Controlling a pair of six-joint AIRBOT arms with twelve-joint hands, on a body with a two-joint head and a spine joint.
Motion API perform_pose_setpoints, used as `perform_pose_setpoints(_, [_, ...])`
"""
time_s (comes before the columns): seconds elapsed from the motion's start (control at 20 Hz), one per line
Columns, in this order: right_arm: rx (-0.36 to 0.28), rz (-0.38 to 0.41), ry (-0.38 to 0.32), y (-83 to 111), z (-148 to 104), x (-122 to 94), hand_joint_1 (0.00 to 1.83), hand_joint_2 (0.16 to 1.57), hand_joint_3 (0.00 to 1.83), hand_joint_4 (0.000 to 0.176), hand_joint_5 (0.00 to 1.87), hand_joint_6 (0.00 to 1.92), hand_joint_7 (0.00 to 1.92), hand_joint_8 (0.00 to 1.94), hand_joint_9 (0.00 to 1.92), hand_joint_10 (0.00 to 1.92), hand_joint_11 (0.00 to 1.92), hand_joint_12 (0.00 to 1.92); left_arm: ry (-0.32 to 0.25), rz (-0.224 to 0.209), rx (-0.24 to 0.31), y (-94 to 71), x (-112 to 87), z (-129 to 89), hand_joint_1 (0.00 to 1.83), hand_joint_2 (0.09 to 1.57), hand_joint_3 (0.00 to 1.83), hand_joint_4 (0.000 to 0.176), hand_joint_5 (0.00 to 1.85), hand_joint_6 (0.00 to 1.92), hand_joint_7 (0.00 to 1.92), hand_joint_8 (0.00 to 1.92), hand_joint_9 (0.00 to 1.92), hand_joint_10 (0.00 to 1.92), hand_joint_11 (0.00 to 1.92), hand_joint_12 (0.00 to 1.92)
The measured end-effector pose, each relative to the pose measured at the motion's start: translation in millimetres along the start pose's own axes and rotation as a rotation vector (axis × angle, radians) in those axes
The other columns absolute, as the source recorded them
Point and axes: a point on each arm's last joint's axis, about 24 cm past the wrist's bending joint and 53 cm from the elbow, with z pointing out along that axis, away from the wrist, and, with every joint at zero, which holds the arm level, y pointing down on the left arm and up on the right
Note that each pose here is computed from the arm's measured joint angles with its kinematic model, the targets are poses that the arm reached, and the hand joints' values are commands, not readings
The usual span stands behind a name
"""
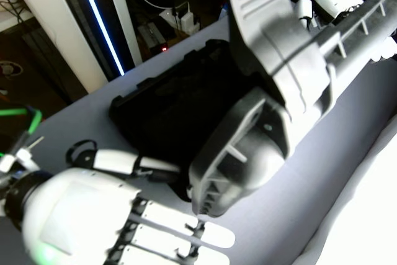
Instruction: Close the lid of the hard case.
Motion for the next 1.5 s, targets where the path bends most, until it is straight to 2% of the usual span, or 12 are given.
perform_pose_setpoints(0.35, [-0.053, 0.019, -0.005, 26.2, -14, -4, 0.00, 1.24, 0.00, 0.051, 0.02, 0.01, 0.00, 0.00, 0.00, 0.00, 0.00, 0.00, -0.002, 0.014, 0.059, -21.2, -2.9, -28, 0.00, 1.09, 0.01, 0.031, 0.00, 0.00, 0.00, 0.00, 0.00, 0.00, 0.00, 0.00])
perform_pose_setpoints(0.4, [-0.066, 0.019, -0.007, 29.6, -18, -4, 0.00, 1.24, 0.00, 0.049, 0.02, 0.01, 0.01, 0.00, 0.00, 0.00, 0.01, 0.00, -0.003, 0.013, 0.062, -22.5, -3.2, -32, 0.00, 1.08, 0.00, 0.017, 0.00, 0.00, 0.00, 0.00, 0.00, 0.00, 0.00, 0.00])
perform_pose_setpoints(0.45, [-0.078, 0.020, -0.006, 33.2, -23, -3, 0.00, 1.23, 0.00, 0.029, 0.04, 0.01, 0.03, 0.01, 0.01, 0.00, 0.03, 0.01, -0.005, 0.016, 0.072, -24.8, -3.2, -38, 0.00, 1.08, 0.00, 0.000, 0.00, 0.00, 0.00, 0.00, 0.00, 0.00, 0.00, 0.00])
perform_pose_setpoints(0.6, [-0.096, 0.026, 0.010, 39.0, -36, 6, 0.00, 1.25, 0.00, 0.014, 0.06, 0.01, 0.06, 0.02, 0.04, 0.01, 0.08, 0.04, 0.009, 0.024, 0.085, -27.9, 2.1, -52, 0.00, 1.08, 0.00, 0.000, 0.00, 0.00, 0.00, 0.00, 0.00, 0.00, 0.00, 0.00])
perform_pose_setpoints(0.7, [-0.108, 0.029, 0.019, 42.4, -45, 11, 0.00, 1.25, 0.00, 0.035, 0.04, 0.00, 0.04, 0.00, 0.00, 0.00, 0.02, 0.01, 0.016, 0.031, 0.100, -31.8, 4.8, -54, 0.00, 1.09, 0.01, 0.000, 0.00, 0.00, 0.00, 0.00, 0.00, 0.00, 0.00, 0.00])
perform_pose_setpoints(0.8, [-0.133, 0.026, 0.045, 49.2, -52, 22, 0.00, 1.26, 0.01, 0.002, 0.05, 0.01, 0.03, 0.00, 0.00, 0.00, 0.03, 0.01, 0.032, 0.031, 0.110, -35.6, 11.6, -61, 0.00, 1.10, 0.01, 0.000, 0.00, 0.00, 0.00, 0.00, 0.00, 0.00, 0.00, 0.00])
perform_pose_setpoints(0.85, [-0.137, 0.023, 0.062, 50.4, -55, 28, 0.00, 1.28, 0.01, 0.000, 0.05, 0.01, 0.03, 0.00, 0.01, 0.00, 0.03, 0.02, 0.046, 0.033, 0.108, -34.3, 16.5, -65, 0.00, 1.13, 0.02, 0.000, 0.00, 0.00, 0.00, 0.00, 0.00, 0.00, 0.00, 0.00])
perform_pose_setpoints(1.05, [-0.161, 0.034, 0.105, 54.4, -63, 43, 0.00, 1.37, 0.01, 0.000, 0.04, 0.00, 0.03, 0.00, 0.00, 0.00, 0.00, 0.01, 0.113, 0.039, 0.085, -25.9, 35.5, -76, 0.00, 1.16, 0.03, 0.000, 0.02, 0.01, 0.00, 0.00, 0.00, 0.00, 0.00, 0.00])
perform_pose_setpoints(1.1, [-0.154, 0.039, 0.117, 52.0, -65, 47, 0.00, 1.27, 0.00, 0.000, 0.04, 0.00, 0.05, 0.00, 0.03, 0.00, 0.04, 0.03, 0.116, 0.036, 0.078, -24.5, 35.8, -77, 0.00, 1.17, 0.03, 0.000, 0.00, 0.00, 0.00, 0.00, 0.00, 0.00, 0.00, 0.00])
perform_pose_setpoints(1.25, [-0.131, 0.056, 0.128, 45.5, -70, 52, 0.00, 1.23, 0.00, 0.015, 0.04, 0.00, 0.06, 0.00, 0.02, 0.00, 0.01, 0.02, 0.121, 0.041, 0.056, -18.6, 33.1, -86, 0.00, 1.24, 0.01, 0.000, 0.00, 0.00, 0.00, 0.00, 0.00, 0.00, 0.00, 0.00])
perform_pose_setpoints(1.35, [-0.123, 0.060, 0.152, 42.8, -75, 60, 0.00, 1.24, 0.00, 0.000, 0.03, 0.00, 0.04, 0.00, 0.01, 0.00, 0.01, 0.02, 0.140, 0.045, 0.052, -18.2, 37.8, -92, 0.00, 1.24, 0.01, 0.000, 0.00, 0.00, 0.00, 0.00, 0.00, 0.00, 0.00, 0.00])
perform_pose_setpoints(1.5, [-0.112, 0.065, 0.182, 39.7, -83, 71, 0.00, 1.26, 0.00, 0.000, 0.04, 0.00, 0.03, 0.00, 0.01, 0.00, 0.03, 0.03, 0.177, 0.061, 0.025, -11.7, 43.0, -107, 0.00, 1.23, 0.00, 0.000, 0.00, 0.00, 0.00, 0.00, 0.00, 0.00, 0.00, 0.00])
